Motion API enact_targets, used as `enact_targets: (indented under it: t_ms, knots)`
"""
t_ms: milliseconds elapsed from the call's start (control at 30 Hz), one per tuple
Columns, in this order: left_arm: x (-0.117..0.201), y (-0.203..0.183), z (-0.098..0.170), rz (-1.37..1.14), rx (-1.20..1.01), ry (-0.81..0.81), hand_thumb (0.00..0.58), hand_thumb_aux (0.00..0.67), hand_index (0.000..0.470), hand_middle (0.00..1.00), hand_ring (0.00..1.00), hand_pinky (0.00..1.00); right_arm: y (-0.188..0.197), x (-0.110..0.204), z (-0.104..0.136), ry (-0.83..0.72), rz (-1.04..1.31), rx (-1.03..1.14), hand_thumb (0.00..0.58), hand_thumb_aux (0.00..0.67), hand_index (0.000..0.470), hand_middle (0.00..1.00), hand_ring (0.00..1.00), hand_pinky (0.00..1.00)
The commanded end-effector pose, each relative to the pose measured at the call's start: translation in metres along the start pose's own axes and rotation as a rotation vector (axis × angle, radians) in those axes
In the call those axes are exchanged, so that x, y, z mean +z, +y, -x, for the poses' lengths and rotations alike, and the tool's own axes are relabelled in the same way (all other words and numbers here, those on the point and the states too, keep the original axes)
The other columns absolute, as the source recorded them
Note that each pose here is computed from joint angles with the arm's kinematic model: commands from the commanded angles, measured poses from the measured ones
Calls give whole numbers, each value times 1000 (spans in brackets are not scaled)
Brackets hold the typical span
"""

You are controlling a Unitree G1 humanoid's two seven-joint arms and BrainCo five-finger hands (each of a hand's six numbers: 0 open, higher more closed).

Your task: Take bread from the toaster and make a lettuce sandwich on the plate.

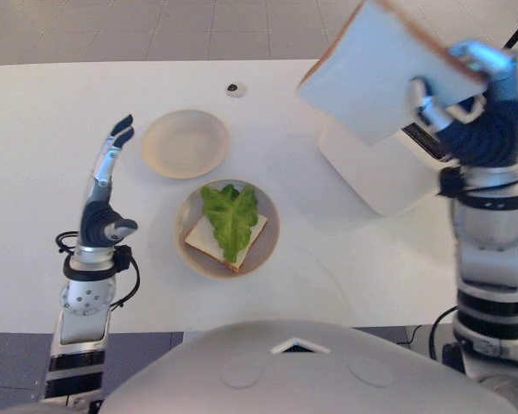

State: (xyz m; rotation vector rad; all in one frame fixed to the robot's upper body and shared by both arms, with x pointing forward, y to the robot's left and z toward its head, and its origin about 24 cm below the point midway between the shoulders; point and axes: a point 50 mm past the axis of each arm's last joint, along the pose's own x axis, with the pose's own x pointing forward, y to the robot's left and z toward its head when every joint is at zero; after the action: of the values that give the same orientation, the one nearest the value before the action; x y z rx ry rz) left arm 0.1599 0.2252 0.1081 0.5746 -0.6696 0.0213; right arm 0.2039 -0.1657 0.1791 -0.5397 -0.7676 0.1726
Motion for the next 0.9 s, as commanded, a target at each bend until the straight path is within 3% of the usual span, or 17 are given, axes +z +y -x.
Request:
enact_targets:
  t_ms: [33,167,333,600,633,667,700,767,833,867,900]
  knots:
    - [-1,3,-6,-67,32,-31,0,0,0,0,0,0,77,-7,27,212,-344,162,580,670,470,1000,1000,1000]
    - [1,-2,-15,-61,34,-72,0,0,0,0,0,0,122,-21,61,429,-405,222,580,670,470,1000,1000,1000]
    - [1,-17,-16,-18,-60,-82,0,0,0,0,0,0,149,-25,80,519,-341,293,580,670,470,1000,1000,1000]
    - [3,-63,7,-15,-591,-86,0,0,0,0,0,0,141,-41,88,520,-9,374,580,670,470,1000,1000,1000]
    - [1,-64,15,-29,-683,-60,100,60,42,0,0,0,136,-43,87,508,45,380,580,670,470,1000,1000,1000]
    - [-2,-64,25,-45,-785,-24,316,218,153,0,0,0,132,-44,86,485,109,402,580,670,470,1000,1000,1000]
    - [-4,-61,30,-58,-841,6,441,342,240,0,0,0,129,-45,85,462,166,428,580,670,470,1000,1000,1000]
    - [-6,-55,34,-80,-908,46,474,384,269,0,0,0,125,-48,85,419,271,484,580,670,470,973,973,973]
    - [-7,-50,34,-101,-936,65,496,415,291,0,0,0,123,-50,85,387,338,520,580,670,470,753,753,753]
    - [-7,-48,35,-108,-950,77,503,426,299,0,0,0,122,-50,84,373,354,527,552,523,367,412,412,412]
    - [-9,-47,36,-115,-967,92,508,434,304,0,0,0,122,-49,84,361,357,530,480,391,275,0,0,0]
